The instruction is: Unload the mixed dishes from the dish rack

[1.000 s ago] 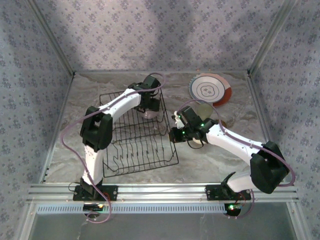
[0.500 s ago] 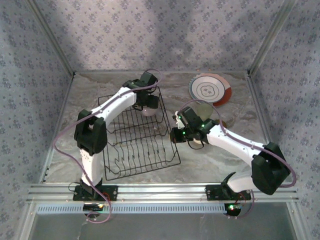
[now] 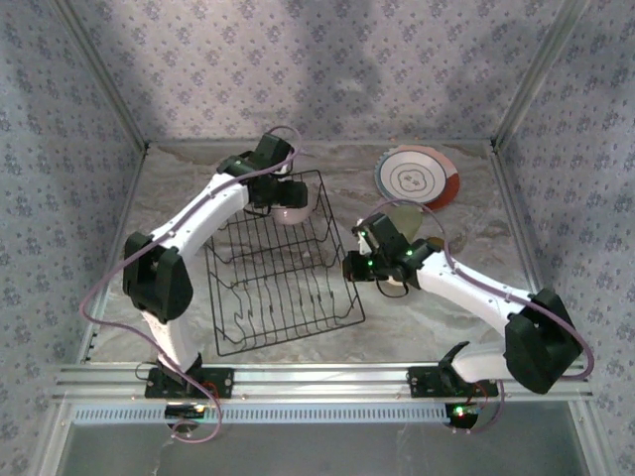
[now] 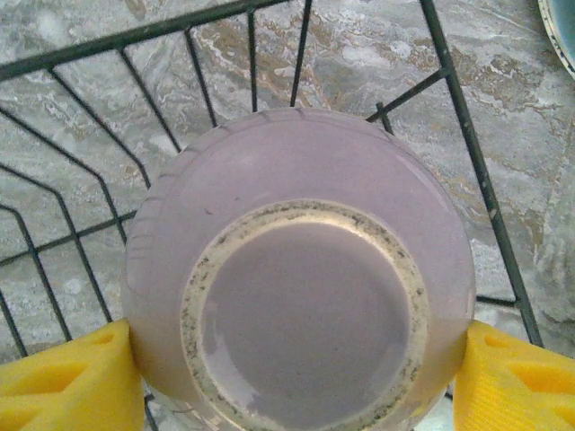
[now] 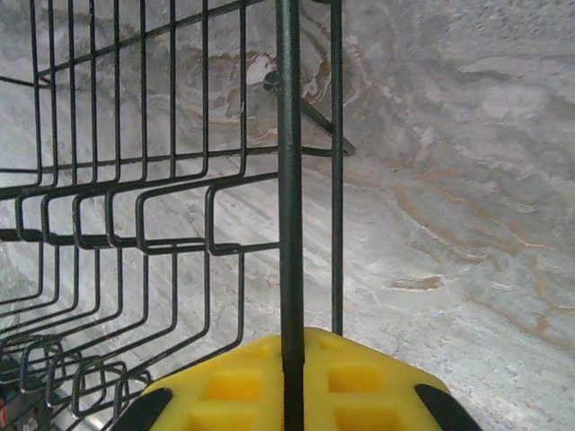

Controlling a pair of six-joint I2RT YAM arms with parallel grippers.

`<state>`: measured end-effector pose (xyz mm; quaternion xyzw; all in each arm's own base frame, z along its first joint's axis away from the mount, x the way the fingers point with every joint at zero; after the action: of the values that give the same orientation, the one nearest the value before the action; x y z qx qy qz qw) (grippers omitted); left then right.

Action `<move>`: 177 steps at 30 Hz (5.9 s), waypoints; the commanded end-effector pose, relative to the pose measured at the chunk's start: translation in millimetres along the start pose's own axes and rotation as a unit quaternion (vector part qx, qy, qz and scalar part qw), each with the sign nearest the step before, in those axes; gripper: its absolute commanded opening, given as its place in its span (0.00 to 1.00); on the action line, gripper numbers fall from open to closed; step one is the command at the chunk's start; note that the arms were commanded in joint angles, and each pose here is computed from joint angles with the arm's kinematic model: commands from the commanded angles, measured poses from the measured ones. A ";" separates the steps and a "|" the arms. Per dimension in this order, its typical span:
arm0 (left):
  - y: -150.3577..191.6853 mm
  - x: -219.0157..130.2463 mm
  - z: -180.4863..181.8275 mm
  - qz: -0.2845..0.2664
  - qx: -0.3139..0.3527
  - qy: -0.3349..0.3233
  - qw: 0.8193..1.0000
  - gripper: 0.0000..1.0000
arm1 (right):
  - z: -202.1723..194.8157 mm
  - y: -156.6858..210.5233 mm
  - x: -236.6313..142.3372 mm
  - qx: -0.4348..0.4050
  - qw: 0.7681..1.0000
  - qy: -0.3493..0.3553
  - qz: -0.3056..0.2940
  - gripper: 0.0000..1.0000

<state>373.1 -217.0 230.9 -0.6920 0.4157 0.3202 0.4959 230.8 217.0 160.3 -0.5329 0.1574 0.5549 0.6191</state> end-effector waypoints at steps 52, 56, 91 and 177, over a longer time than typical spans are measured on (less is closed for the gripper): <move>9.1 -72.5 15.0 0.078 -0.194 0.333 0.919 0.19 | 113.5 -116.4 -7.7 -0.177 0.881 -0.370 -0.236 0.71; 7.5 -72.8 22.8 0.068 -0.198 0.312 0.927 0.18 | 109.2 -114.7 -7.3 -0.173 0.883 -0.366 -0.238 0.69; 6.4 -79.4 26.2 0.063 -0.209 0.327 0.919 0.19 | 110.1 -133.2 -7.0 -0.170 0.888 -0.339 -0.261 0.70; -38.7 19.9 167.3 0.012 -0.118 -0.204 0.972 0.52 | 91.6 -81.4 -3.0 -0.178 0.935 -0.251 -0.174 0.38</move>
<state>408.8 -66.0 175.9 -0.6750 0.2859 0.4953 0.4662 265.9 309.6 237.4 -0.4916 -0.1988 0.5749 0.6231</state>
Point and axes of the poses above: each hand's point on the last joint's axis, 136 mm out from that joint toward the fingers, its own x axis out along the fingers, its own z axis along the line the jaws close on, y = z × x, the point moved 5 cm from there along -x, back along the fingers, and after that the axes turned 11 degrees about -x, right-handed, at the moved point
